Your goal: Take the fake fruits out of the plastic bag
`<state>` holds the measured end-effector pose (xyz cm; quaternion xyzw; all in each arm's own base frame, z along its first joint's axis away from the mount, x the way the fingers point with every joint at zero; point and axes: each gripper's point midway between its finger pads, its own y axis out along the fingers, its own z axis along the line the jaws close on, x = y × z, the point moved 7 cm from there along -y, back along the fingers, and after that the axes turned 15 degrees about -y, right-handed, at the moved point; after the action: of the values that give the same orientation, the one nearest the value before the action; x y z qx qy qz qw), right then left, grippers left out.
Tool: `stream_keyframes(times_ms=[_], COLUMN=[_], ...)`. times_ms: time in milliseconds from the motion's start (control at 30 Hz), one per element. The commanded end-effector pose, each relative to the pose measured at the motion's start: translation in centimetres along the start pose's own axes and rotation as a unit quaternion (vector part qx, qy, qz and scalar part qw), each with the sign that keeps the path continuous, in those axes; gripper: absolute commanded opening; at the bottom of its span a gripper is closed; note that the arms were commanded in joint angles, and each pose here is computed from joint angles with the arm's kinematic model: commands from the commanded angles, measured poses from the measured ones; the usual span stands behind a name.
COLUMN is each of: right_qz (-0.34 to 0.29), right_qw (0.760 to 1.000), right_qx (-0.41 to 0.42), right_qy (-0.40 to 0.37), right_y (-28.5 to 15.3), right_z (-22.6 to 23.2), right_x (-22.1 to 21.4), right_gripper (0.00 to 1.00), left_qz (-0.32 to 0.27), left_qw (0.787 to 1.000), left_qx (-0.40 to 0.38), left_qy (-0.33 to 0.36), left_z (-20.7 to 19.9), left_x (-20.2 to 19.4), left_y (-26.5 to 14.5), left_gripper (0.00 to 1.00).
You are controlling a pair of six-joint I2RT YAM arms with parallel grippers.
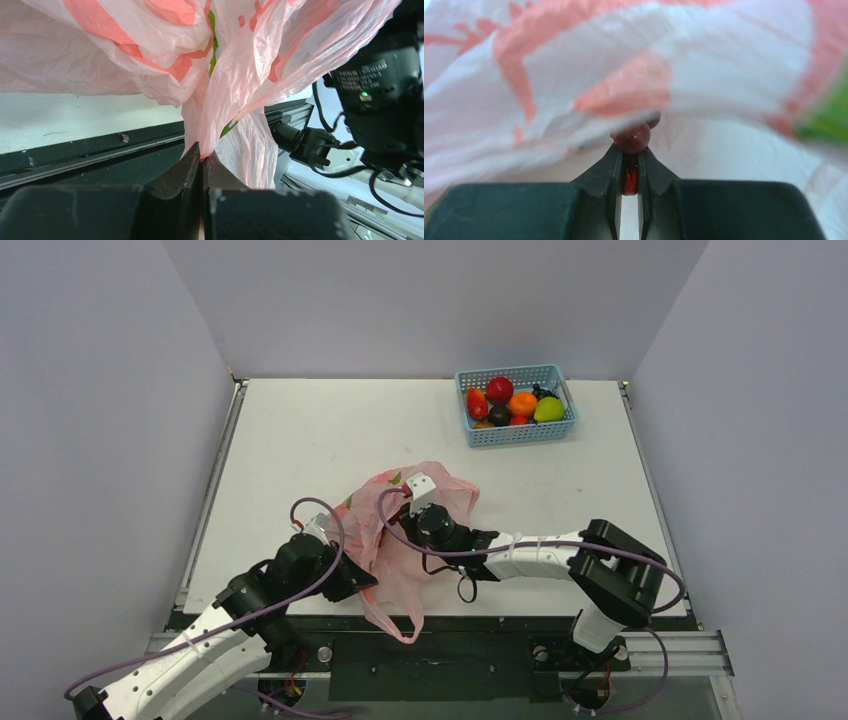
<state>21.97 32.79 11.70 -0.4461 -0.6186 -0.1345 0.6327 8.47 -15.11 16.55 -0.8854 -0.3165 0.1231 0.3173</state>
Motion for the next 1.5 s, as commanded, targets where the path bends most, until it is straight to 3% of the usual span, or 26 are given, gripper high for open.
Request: stream_keyframes(times_ms=[0, 233, 600, 900, 1233, 1467], right_qz=[0.013, 0.014, 0.007, -0.04, -0.139, -0.188], right_qw=[0.998, 0.993, 0.989, 0.986, 0.972, 0.966], right_qx=[0.054, 0.107, 0.121, 0.101, 0.071, 0.002], right_qy=[0.029, 0.055, 0.088, 0.123, 0.173, 0.178], right_y=[-3.3, -8.1, -14.3, -18.6, -24.4, -24.9], right_z=[0.5, 0.2, -1.5, -3.7, -7.0, -11.2], right_x=[0.7, 3.2, 8.2, 13.3, 21.5, 25.8], right_gripper=[0.0, 0.0, 0.0, 0.0, 0.0, 0.0], left_qz=[-0.017, -0.025, -0.017, -0.012, -0.011, -0.006], left_qw=[0.999, 0.998, 0.998, 0.998, 0.998, 0.998], left_qx=[-0.04, -0.059, -0.06, -0.06, -0.057, -0.051], left_qy=[-0.002, -0.012, -0.01, -0.011, -0.026, -0.026], left_z=[-2.0, -2.7, -2.5, -2.1, -1.5, -1.1], left_x=[0.3, 0.5, 0.4, 0.3, 0.2, 0.1], left_y=[-0.4, -0.4, 0.2, 0.7, 0.8, 0.6], left_gripper=[0.0, 0.0, 0.0, 0.0, 0.0, 0.0])
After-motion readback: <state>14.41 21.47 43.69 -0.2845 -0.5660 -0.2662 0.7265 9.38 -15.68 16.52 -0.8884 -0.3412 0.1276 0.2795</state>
